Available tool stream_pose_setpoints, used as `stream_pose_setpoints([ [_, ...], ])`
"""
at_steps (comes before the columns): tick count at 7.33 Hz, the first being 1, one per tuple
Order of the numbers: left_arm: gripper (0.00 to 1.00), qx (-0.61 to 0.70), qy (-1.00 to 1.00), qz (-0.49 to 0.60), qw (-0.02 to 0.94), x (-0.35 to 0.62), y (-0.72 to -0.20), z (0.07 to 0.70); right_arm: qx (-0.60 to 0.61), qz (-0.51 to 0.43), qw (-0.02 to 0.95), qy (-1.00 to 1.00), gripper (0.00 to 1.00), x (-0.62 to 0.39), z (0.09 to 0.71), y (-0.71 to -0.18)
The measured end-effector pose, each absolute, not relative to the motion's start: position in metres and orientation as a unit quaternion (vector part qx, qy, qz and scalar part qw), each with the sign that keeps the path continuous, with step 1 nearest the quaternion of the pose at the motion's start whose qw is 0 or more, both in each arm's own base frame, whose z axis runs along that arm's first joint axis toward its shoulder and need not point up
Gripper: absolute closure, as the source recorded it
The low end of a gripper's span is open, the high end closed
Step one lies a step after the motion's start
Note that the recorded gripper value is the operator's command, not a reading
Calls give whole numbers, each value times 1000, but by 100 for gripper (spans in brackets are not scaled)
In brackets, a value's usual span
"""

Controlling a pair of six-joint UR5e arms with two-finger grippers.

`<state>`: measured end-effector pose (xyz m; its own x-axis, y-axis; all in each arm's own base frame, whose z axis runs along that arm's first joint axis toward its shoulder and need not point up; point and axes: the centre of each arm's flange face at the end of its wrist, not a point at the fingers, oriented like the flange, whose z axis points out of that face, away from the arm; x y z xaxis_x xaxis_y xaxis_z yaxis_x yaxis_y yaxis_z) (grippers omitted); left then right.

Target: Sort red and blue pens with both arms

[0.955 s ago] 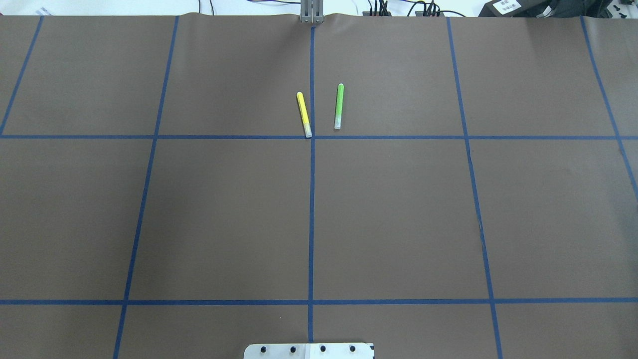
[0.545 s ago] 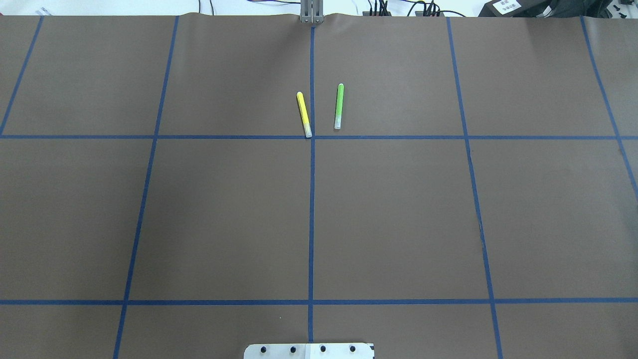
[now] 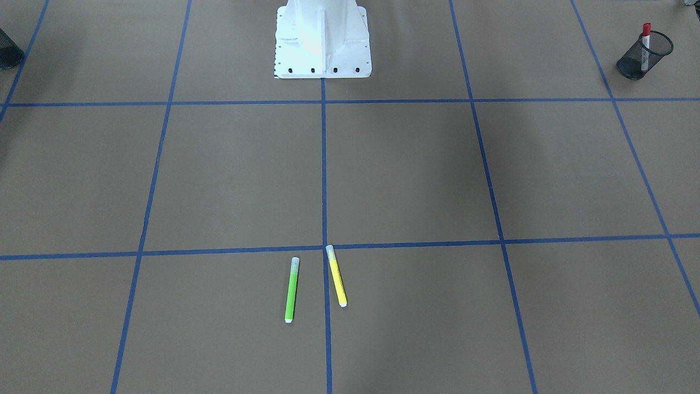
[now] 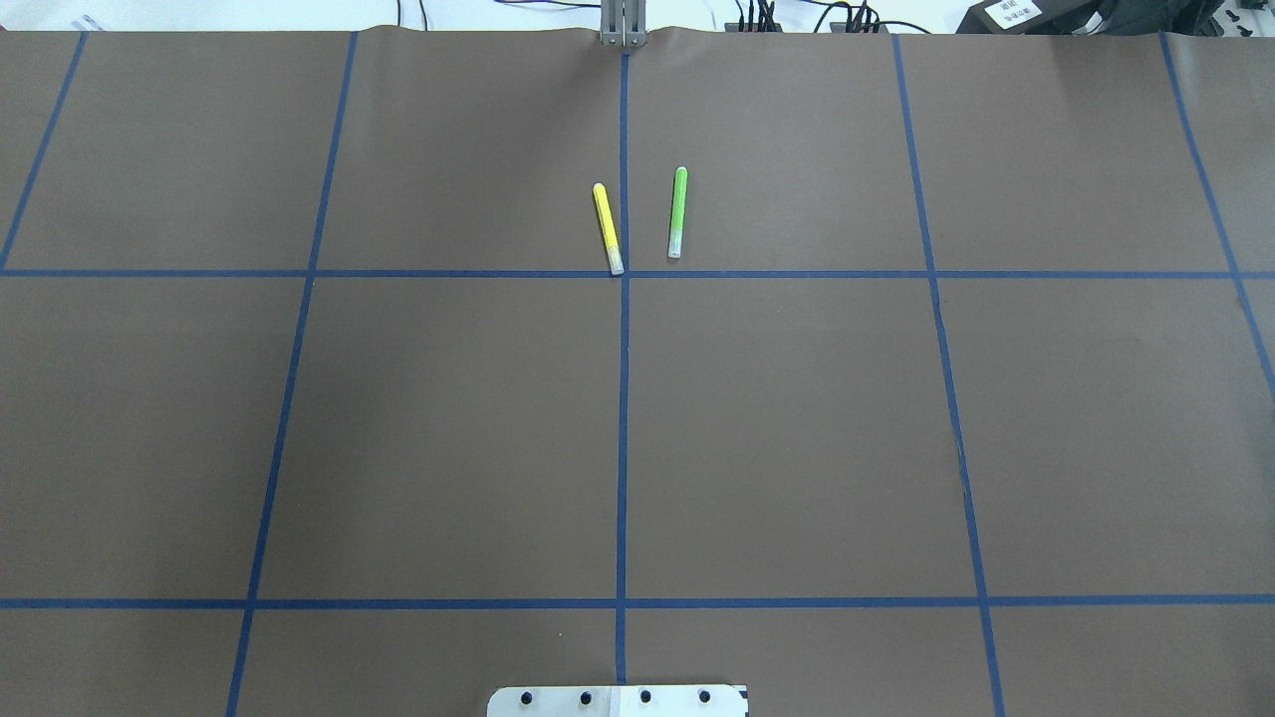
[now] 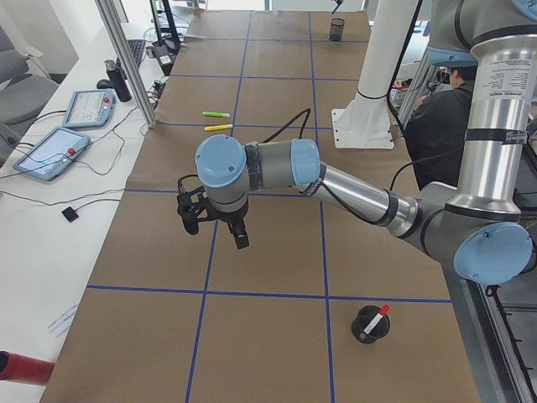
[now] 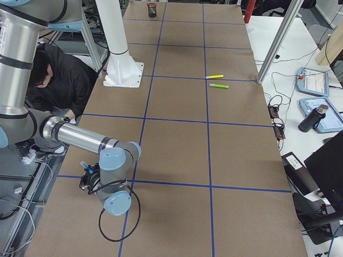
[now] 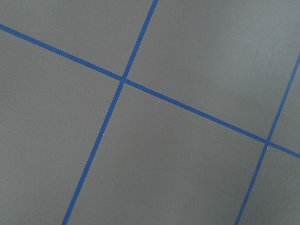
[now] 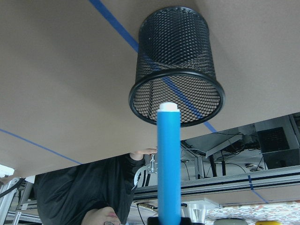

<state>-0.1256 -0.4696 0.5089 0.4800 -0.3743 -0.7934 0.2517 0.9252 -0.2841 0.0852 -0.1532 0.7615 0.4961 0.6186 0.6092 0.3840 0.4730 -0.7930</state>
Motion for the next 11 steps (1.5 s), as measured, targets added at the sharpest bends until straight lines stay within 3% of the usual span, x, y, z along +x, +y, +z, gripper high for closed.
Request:
stream_pose_setpoints([
  [1, 0, -65, 476, -183, 858, -125, -470, 509, -510, 92, 692, -502, 100, 83, 765, -149],
  [2, 0, -65, 476, -183, 858, -125, -470, 510, -513, 99, 686, -506, 61, 82, 770, -145],
  [3, 0, -66, 476, -184, 857, -125, -470, 511, -517, 102, 681, -509, 4, 81, 774, -141],
  [8, 0, -68, 476, -186, 857, -126, -471, 512, -525, 102, 667, -519, 0, 79, 787, -123],
  [11, 0, -83, 475, -193, 855, -116, -477, 516, -477, 78, 718, -501, 0, 88, 777, -186],
])
